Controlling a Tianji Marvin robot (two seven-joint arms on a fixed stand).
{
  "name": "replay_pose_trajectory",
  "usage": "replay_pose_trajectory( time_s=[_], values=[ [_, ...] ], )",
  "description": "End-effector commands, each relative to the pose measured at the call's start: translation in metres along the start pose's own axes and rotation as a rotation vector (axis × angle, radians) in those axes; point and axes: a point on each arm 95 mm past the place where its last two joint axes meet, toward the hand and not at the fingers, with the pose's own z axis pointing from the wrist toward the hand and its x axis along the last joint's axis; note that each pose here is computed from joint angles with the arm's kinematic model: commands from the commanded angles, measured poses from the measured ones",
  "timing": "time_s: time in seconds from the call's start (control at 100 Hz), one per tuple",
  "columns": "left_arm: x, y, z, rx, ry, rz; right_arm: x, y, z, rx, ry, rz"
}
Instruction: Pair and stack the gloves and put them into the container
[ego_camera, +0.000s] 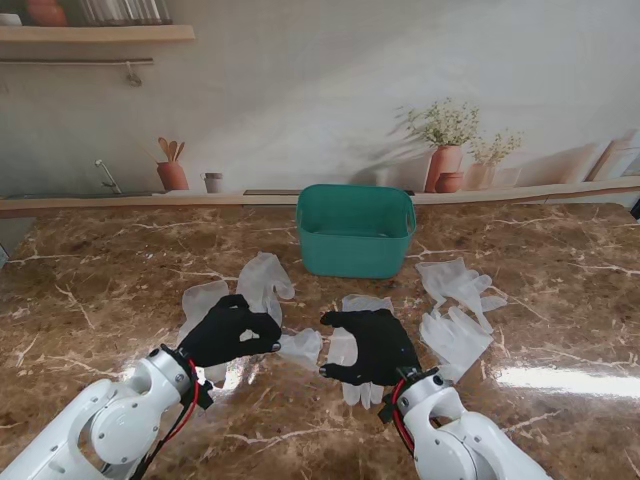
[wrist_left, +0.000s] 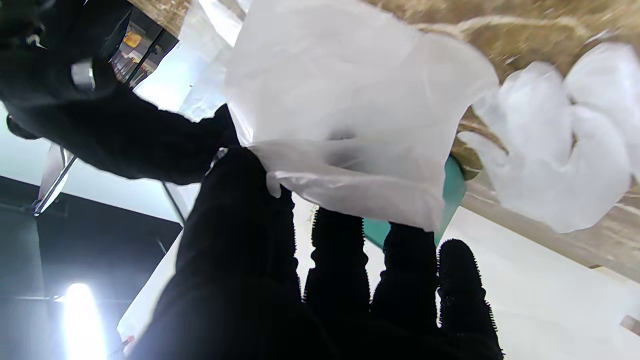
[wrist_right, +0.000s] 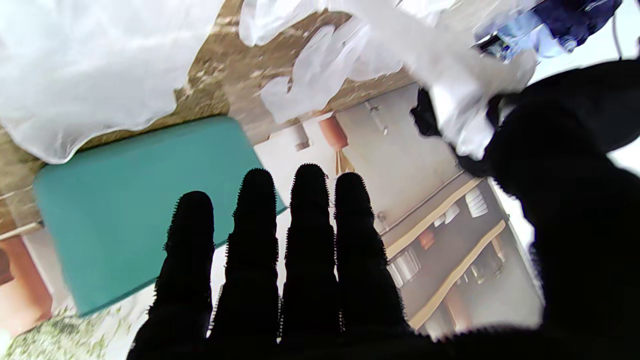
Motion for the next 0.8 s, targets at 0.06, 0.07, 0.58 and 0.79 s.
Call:
replay_pose_trajectory(
  time_s=[0.06, 0.07, 0.58, 0.79],
  values=[
    [0.016, -0.008, 0.005, 0.038, 0.016, -0.036, 0.009, -0.008, 0.001, 0.008, 0.01, 0.015],
    [0.016, -0.009, 0.005, 0.04, 0.017, -0.039, 0.01, -0.008, 0.001, 0.006, 0.011, 0.015],
    [0.045, -0.037, 0.009, 0.067, 0.092, -0.064, 0.025, 0.004, 0.004, -0.074, 0.031, 0.045],
    [0.051, -0.038, 0.011, 0.109, 0.036, -0.12, 0.029, 0.01, -0.006, -0.271, 0.002, -0.004]
  ],
)
